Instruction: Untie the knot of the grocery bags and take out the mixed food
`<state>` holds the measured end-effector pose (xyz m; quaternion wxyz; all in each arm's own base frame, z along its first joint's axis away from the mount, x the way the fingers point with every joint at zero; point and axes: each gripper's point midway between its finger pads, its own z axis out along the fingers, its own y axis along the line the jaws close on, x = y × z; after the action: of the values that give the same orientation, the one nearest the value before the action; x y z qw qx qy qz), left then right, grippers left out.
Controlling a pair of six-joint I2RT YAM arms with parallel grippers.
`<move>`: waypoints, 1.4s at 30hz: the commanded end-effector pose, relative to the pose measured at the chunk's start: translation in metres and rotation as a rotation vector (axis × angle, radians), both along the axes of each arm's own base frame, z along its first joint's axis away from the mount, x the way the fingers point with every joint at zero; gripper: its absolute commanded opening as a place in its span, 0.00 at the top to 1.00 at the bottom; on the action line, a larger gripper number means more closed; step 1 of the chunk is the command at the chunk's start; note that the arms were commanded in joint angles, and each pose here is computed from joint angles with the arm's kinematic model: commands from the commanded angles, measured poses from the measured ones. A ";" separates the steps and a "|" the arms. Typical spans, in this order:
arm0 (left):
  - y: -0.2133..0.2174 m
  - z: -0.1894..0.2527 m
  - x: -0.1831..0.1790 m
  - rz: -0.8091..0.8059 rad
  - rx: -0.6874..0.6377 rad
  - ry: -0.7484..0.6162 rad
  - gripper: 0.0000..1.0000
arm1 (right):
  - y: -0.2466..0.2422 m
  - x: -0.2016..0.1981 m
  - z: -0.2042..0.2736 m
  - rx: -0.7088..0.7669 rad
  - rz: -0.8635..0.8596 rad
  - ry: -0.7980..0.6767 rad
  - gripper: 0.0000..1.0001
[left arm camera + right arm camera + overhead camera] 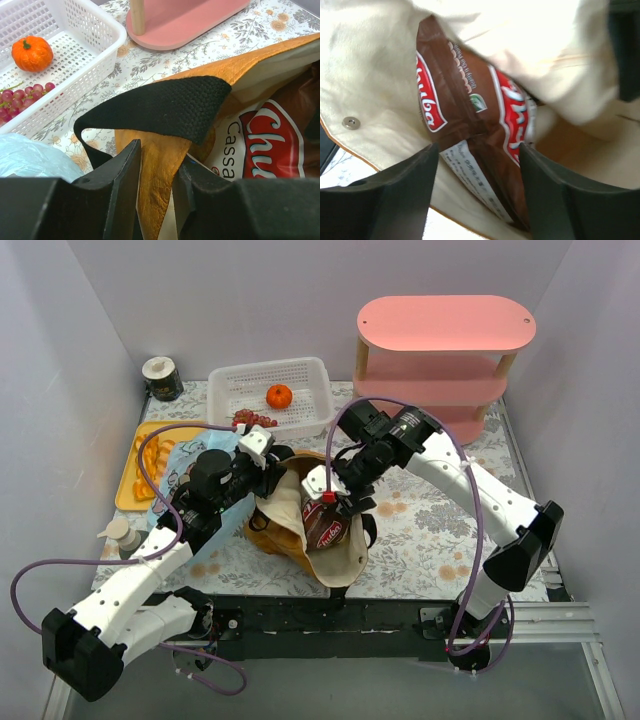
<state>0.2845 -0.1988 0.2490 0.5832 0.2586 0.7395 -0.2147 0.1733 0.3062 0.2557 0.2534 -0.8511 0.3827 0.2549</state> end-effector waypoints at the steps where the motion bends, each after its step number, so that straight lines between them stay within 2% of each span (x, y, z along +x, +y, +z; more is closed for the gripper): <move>1: -0.003 0.003 -0.001 -0.017 -0.007 -0.008 0.71 | -0.001 0.002 -0.023 -0.065 -0.019 0.059 0.31; 3: -0.003 0.004 -0.001 -0.019 -0.008 -0.011 0.71 | 0.009 0.014 -0.023 -0.048 -0.069 0.043 0.39; 6: -0.003 0.003 -0.001 -0.019 -0.007 -0.008 0.71 | 0.013 0.031 -0.022 -0.042 -0.124 -0.014 0.75; 7: -0.003 0.002 0.000 -0.018 -0.004 -0.006 0.71 | 0.014 0.034 -0.015 -0.034 -0.123 -0.042 0.95; 8: -0.004 0.003 0.000 -0.019 -0.007 -0.007 0.71 | 0.013 0.037 -0.012 -0.033 -0.118 -0.064 0.99; 11: -0.004 0.003 0.000 -0.022 -0.005 -0.004 0.71 | 0.008 0.038 0.014 0.012 -0.084 -0.152 0.99; 13: -0.004 -0.001 0.001 -0.020 -0.002 0.002 0.71 | 0.015 0.040 0.062 0.186 -0.104 -0.256 0.99; 14: -0.004 -0.002 0.000 -0.021 0.000 0.002 0.71 | 0.019 0.040 0.068 0.243 -0.122 -0.273 0.99; 15: -0.004 -0.004 0.000 -0.019 0.002 0.008 0.71 | 0.011 0.031 0.105 0.364 -0.136 -0.340 0.99; 17: -0.003 -0.008 0.001 -0.013 0.007 0.014 0.71 | 0.020 0.035 0.136 0.564 -0.174 -0.424 0.99; 20: -0.002 -0.011 0.001 -0.007 0.012 0.022 0.71 | 0.002 0.021 0.210 0.862 -0.209 -0.590 0.99; 22: -0.002 -0.014 0.001 -0.005 0.014 0.026 0.71 | -0.006 0.025 0.234 0.939 -0.284 -0.613 0.99; 24: 0.000 -0.018 0.000 0.003 0.015 0.039 0.71 | -0.015 0.043 0.272 1.026 -0.446 -0.603 0.99; 28: 0.001 -0.022 0.000 0.012 0.022 0.061 0.71 | -0.036 0.060 0.321 1.127 -0.583 -0.657 0.99; 33: 0.002 -0.028 -0.001 0.026 0.010 0.083 0.71 | -0.075 0.079 0.348 1.155 -0.735 -0.834 0.99; 37: 0.000 -0.028 -0.003 0.012 0.007 0.090 0.71 | -0.111 0.096 0.341 1.100 -0.856 -0.884 0.99; 38: -0.001 -0.027 -0.002 0.012 0.006 0.088 0.71 | -0.128 0.107 0.333 1.050 -0.937 -0.903 0.99; 42: -0.002 -0.028 -0.003 0.009 0.002 0.093 0.71 | -0.170 0.114 0.320 0.986 -1.083 -0.936 0.99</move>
<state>0.2883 -0.1990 0.2347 0.5696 0.2421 0.7550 -0.2166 0.2935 0.2031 0.5406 0.7804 -0.4587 0.4202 -0.0633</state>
